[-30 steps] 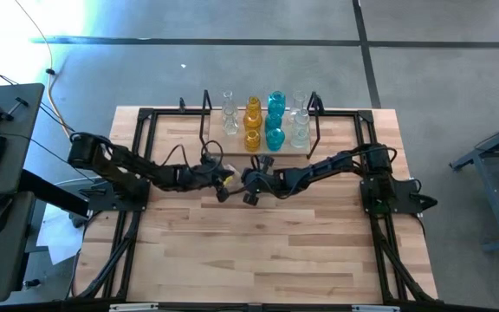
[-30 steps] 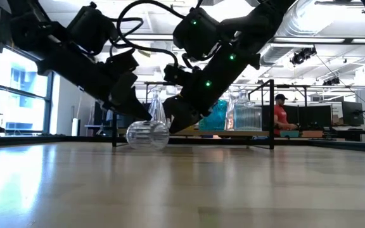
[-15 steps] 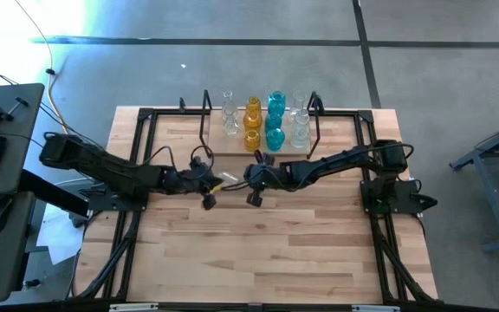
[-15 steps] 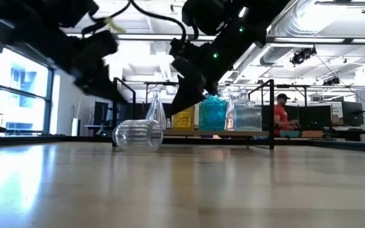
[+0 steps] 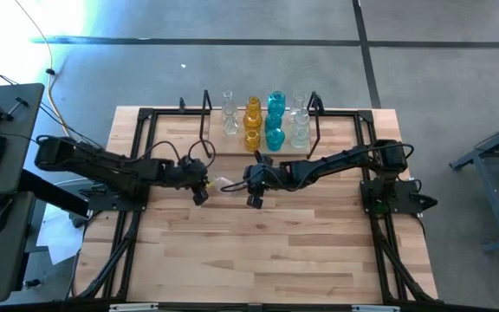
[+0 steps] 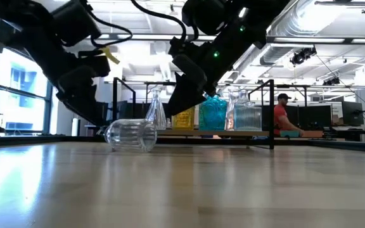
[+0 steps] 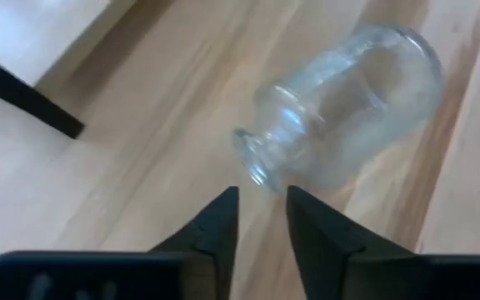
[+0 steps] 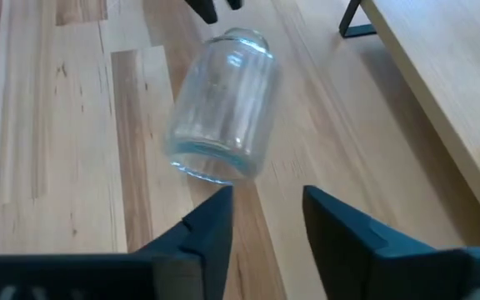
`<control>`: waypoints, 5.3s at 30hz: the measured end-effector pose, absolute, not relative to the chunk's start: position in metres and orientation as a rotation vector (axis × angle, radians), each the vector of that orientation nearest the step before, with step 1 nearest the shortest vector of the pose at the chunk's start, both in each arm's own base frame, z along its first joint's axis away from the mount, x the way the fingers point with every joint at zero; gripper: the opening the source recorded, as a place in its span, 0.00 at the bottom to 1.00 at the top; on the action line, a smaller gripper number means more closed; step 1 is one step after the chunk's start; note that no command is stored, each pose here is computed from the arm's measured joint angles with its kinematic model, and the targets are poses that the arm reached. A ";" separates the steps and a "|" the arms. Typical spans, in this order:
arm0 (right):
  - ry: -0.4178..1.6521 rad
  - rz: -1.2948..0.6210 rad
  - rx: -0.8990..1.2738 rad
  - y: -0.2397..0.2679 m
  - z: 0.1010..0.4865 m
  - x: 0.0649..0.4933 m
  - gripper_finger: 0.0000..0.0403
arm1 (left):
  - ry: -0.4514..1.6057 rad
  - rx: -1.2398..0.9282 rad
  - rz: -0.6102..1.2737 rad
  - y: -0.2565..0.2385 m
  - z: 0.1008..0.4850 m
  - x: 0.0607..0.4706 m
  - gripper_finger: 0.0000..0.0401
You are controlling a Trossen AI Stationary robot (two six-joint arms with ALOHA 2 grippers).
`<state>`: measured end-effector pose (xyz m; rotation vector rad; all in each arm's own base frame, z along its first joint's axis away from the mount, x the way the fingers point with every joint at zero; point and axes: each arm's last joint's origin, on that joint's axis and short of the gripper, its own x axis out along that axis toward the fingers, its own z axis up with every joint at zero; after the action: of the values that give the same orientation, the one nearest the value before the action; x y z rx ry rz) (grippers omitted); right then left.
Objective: Sort vases onto shelf
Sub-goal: Put the transparent vase on the shelf aligned with other transparent vase
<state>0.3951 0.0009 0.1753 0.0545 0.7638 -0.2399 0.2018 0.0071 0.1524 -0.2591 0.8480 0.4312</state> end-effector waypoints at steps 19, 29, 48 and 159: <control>0.768 -0.229 0.033 0.002 0.175 0.395 0.39 | 0.747 -0.365 0.326 0.026 0.135 0.195 0.31; 0.767 -0.229 0.033 0.002 0.175 0.395 0.39 | 0.715 -0.349 0.276 0.031 0.133 0.194 0.30; 0.754 -0.193 0.078 0.003 0.175 0.396 0.39 | 0.715 -0.359 0.235 0.036 0.117 0.206 0.15; 0.805 -0.222 0.501 -0.008 0.174 0.451 0.64 | 0.454 -0.500 0.278 -0.044 0.093 0.173 0.00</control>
<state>0.4505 -0.0077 0.1736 0.5011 0.8052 -0.2220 0.1732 -0.0438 0.0932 -0.4999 0.4542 0.2780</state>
